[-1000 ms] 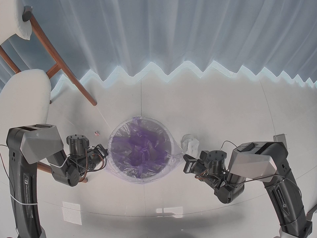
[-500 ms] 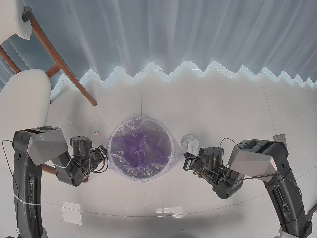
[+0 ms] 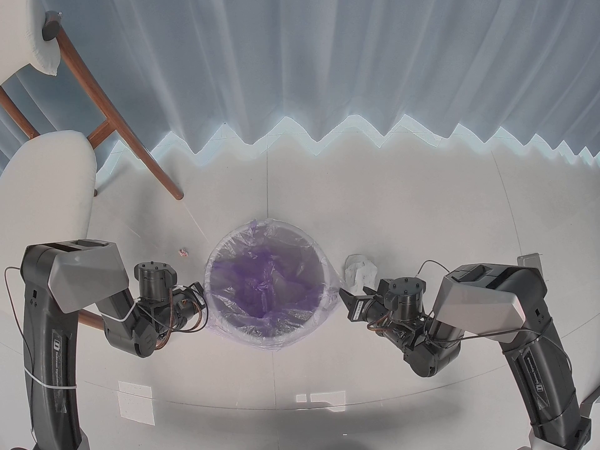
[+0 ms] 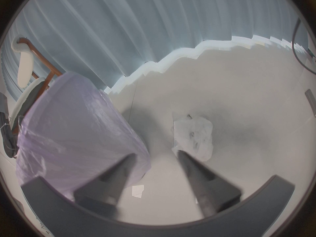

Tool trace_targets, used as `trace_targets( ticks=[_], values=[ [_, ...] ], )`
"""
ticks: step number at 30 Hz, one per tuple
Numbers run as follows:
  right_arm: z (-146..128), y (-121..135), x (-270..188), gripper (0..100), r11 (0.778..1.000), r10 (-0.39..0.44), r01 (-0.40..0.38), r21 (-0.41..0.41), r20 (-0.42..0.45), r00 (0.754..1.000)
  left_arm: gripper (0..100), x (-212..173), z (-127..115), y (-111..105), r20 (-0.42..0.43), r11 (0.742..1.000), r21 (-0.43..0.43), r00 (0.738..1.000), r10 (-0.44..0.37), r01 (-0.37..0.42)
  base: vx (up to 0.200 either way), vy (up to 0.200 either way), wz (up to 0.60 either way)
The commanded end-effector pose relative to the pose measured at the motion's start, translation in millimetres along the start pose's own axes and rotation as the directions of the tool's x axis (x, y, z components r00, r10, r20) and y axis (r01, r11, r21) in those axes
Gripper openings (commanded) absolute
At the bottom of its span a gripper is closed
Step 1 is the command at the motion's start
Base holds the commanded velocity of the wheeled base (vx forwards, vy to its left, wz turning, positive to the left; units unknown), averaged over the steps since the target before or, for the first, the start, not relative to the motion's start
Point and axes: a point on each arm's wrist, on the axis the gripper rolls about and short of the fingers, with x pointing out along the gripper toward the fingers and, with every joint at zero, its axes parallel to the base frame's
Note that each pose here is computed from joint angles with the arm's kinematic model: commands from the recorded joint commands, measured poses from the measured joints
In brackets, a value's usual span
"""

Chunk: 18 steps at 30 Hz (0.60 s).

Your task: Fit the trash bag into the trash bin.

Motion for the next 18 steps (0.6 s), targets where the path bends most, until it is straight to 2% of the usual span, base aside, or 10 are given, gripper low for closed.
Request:
trace_targets(
  ticks=[1,6,8,14,15,17,18],
  values=[
    [8.2,3.3,-7.7,100,1.000,0.013,-0.013,0.004,0.024,1.000,100,-9.1,5.7,-6.6,0.018,1.000,0.002,1.000,-0.014,0.014,0.000,0.000,0.00],
    [14.4,3.9,-22.2,100,1.000,0.008,-0.008,0.008,0.021,1.000,100,-37.8,13.9,-12.3,0.017,1.000,-0.005,1.000,-0.016,0.016,0.000,0.000,0.00],
    [16.2,2.8,-37.4,100,1.000,0.004,-0.004,0.011,0.013,1.000,100,-61.9,12.5,-13.5,0.003,1.000,-0.009,1.000,-0.009,0.009,0.000,0.000,0.00],
    [21.0,-0.6,-76.1,100,1.000,-0.004,0.004,0.012,0.006,1.000,100,-116.9,22.4,-23.5,0.064,0.999,-0.008,0.997,-0.038,0.038,0.000,0.000,0.00],
    [21.0,-0.6,-76.1,100,1.000,-0.004,0.004,0.012,0.006,1.000,100,-116.9,22.4,-23.5,0.064,0.999,-0.008,0.997,-0.038,0.038,0.000,0.000,0.00],
    [22.3,-0.8,-87.1,100,1.000,-0.002,0.002,0.014,0.015,1.000,100,-131.1,25.1,-26.1,0.084,0.999,-0.006,0.995,-0.047,0.048,0.000,0.000,0.00],
    [36.6,3.1,-117.8,100,1.000,0.003,-0.004,0.026,0.024,1.000,100,-167.3,42.7,-34.5,0.174,0.996,-0.002,0.981,-0.087,0.089,0.000,0.000,0.00]
  ],
)
